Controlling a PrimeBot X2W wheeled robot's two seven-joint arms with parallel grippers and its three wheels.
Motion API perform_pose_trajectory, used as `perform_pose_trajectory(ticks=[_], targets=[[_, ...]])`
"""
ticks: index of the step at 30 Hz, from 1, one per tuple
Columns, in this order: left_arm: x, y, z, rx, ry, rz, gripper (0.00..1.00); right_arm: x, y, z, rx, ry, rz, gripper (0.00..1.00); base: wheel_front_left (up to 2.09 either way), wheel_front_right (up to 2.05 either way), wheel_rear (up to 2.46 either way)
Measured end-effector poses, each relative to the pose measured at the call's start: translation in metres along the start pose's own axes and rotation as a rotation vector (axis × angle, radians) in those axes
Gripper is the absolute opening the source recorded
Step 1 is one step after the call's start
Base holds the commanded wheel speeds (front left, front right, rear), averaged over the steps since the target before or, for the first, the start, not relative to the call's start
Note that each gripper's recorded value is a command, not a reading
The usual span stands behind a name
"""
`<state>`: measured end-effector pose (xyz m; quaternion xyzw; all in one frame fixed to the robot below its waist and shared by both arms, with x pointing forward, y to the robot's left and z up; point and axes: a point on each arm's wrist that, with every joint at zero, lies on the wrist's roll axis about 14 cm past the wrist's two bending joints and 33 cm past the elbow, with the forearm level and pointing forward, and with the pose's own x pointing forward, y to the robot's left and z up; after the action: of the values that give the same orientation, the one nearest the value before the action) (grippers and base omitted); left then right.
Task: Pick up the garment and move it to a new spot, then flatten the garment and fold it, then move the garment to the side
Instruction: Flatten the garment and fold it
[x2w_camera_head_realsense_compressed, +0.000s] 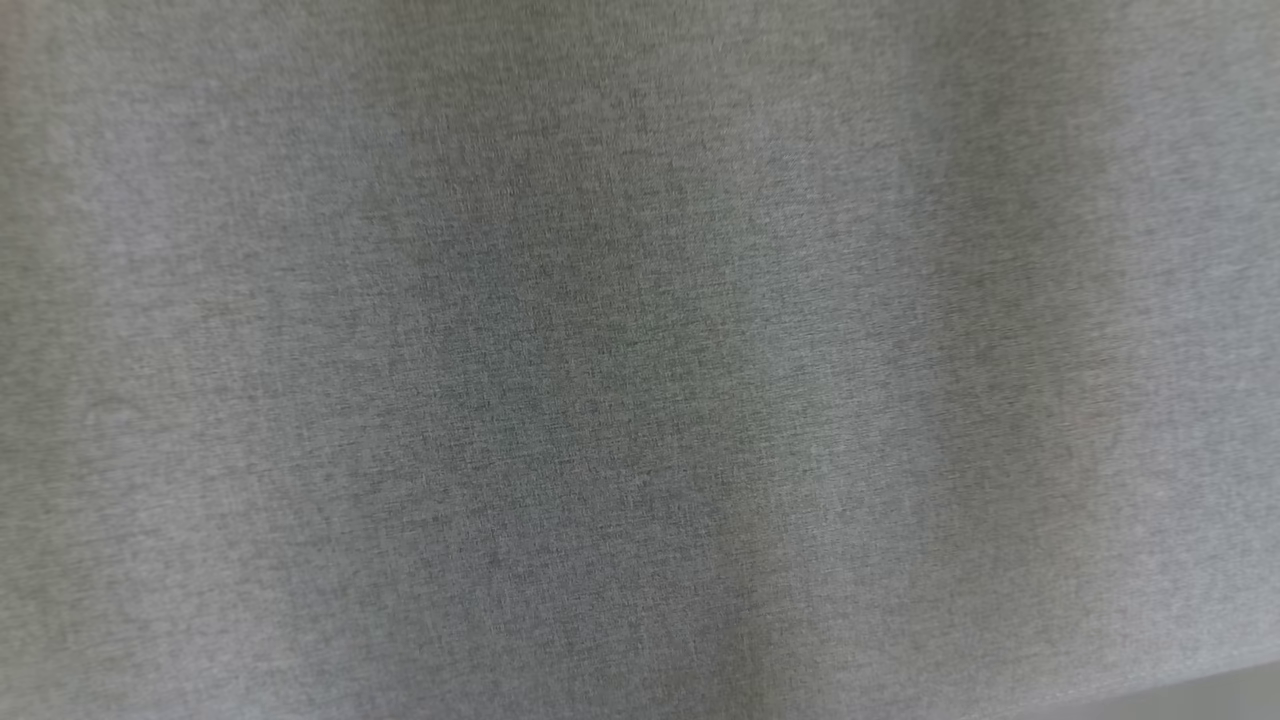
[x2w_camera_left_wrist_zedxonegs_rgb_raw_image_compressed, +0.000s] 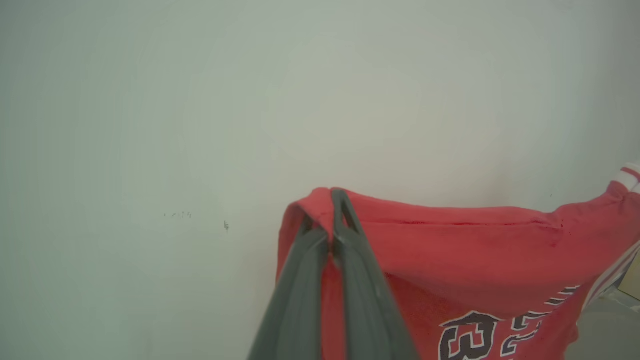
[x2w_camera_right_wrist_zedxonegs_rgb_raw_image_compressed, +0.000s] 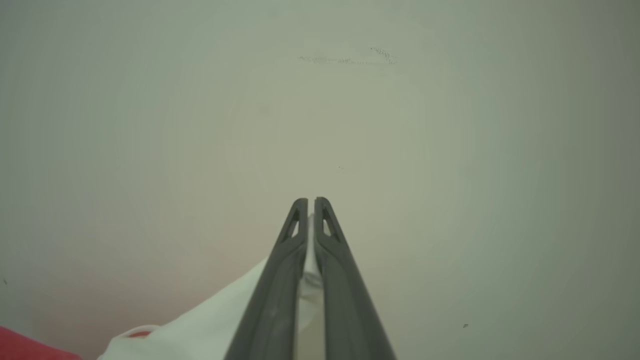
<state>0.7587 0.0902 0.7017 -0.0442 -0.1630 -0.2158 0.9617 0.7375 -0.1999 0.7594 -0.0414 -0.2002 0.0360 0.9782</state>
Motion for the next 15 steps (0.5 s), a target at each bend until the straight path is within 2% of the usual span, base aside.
perform_pose_trajectory(ticks=[8, 15], targets=[[-0.047, -0.01, -0.033, -0.12, 0.037, -0.017, 0.0, -0.044, 0.03, -0.027, 0.12, 0.034, 0.082, 0.0, 0.0, 0.0, 0.0], [-0.111, -0.04, -0.063, -0.246, 0.114, -0.024, 0.0, -0.119, 0.018, -0.049, 0.201, 0.105, 0.107, 0.0, 0.0, 0.0, 0.0]])
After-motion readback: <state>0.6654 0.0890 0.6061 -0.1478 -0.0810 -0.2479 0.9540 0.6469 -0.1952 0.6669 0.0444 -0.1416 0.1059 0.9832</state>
